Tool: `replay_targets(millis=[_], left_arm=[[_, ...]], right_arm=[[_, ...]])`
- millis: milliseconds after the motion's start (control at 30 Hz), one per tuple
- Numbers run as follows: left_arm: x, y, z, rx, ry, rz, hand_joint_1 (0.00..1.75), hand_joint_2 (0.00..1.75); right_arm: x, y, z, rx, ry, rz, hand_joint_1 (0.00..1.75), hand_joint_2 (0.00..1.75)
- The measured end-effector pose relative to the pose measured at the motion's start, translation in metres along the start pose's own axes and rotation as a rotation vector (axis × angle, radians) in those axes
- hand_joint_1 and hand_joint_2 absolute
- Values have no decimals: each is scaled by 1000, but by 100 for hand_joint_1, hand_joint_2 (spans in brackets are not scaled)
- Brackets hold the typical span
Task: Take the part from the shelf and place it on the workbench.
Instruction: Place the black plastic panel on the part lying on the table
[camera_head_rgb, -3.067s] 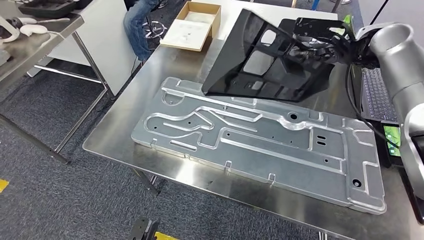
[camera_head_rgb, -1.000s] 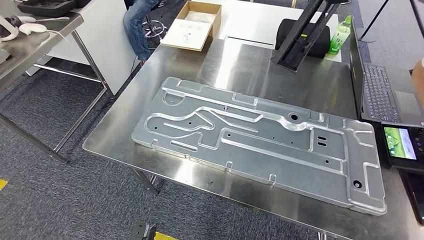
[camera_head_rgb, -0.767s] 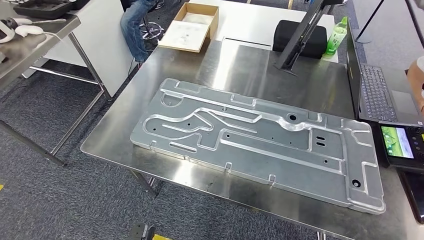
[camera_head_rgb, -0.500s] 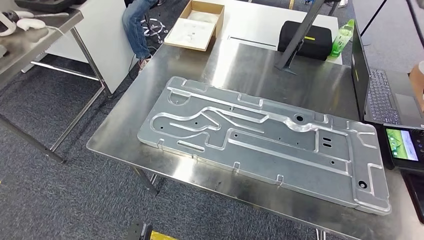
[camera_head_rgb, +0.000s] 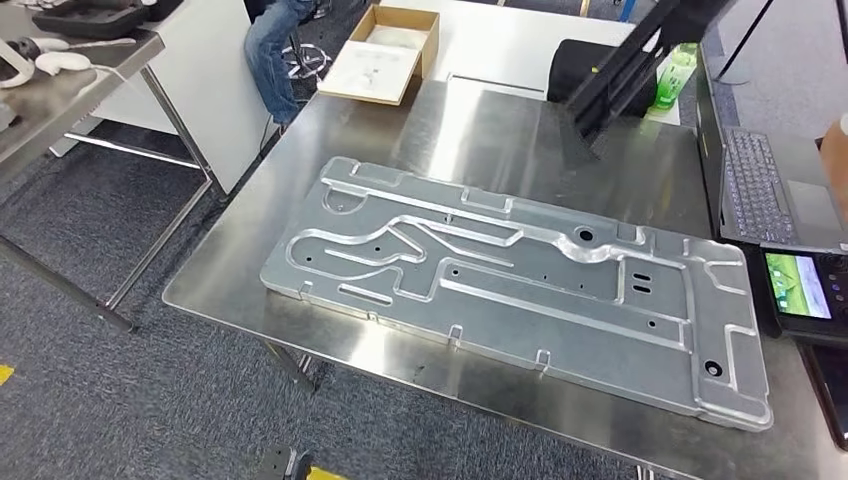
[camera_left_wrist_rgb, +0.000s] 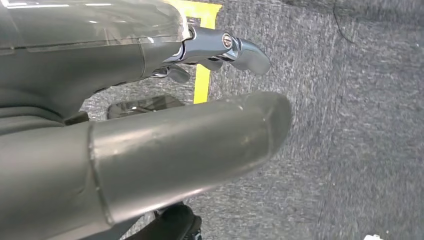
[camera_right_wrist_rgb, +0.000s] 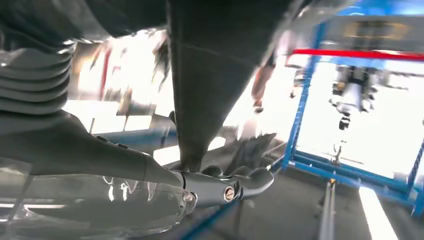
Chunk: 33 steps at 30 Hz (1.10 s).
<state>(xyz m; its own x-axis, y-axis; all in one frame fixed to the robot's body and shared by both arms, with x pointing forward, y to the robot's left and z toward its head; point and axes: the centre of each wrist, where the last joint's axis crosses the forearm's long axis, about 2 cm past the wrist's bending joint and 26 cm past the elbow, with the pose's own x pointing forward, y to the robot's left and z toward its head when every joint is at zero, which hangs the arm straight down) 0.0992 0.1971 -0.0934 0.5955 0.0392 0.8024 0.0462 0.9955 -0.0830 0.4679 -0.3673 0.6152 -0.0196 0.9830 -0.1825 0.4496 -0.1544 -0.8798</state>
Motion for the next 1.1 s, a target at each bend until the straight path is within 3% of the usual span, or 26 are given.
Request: replay_targets(millis=[67,233,333,533,733,867,1100], left_arm=[[0,0,0,-2,2,1,0,0],[3,0,-3,-9,2,0,0,0],[5,0,-4,-13,2,-7,0,0],[8,0,-7,-17,-3,-13,0,0],[8,0,-7,-23,-4,-12,0,0],[9,0,-7,-22,-6,-13,0,0],[7,1,-6,-17,-2,-9,0,0]], right_arm=[[-7,7,3,-18,59,-216,0,0],[-36,27,14,-100,169,-952,0,0],[-55,30,21,-187,210,-1135,0,0],[-76,42,33,-244,228,-1285,0,0],[-77,55,40,-180,123,-1401,0,0],[-78,51,45,-241,130,-1232,0,0],[-73,52,47,-189,102,-1171,0,0]])
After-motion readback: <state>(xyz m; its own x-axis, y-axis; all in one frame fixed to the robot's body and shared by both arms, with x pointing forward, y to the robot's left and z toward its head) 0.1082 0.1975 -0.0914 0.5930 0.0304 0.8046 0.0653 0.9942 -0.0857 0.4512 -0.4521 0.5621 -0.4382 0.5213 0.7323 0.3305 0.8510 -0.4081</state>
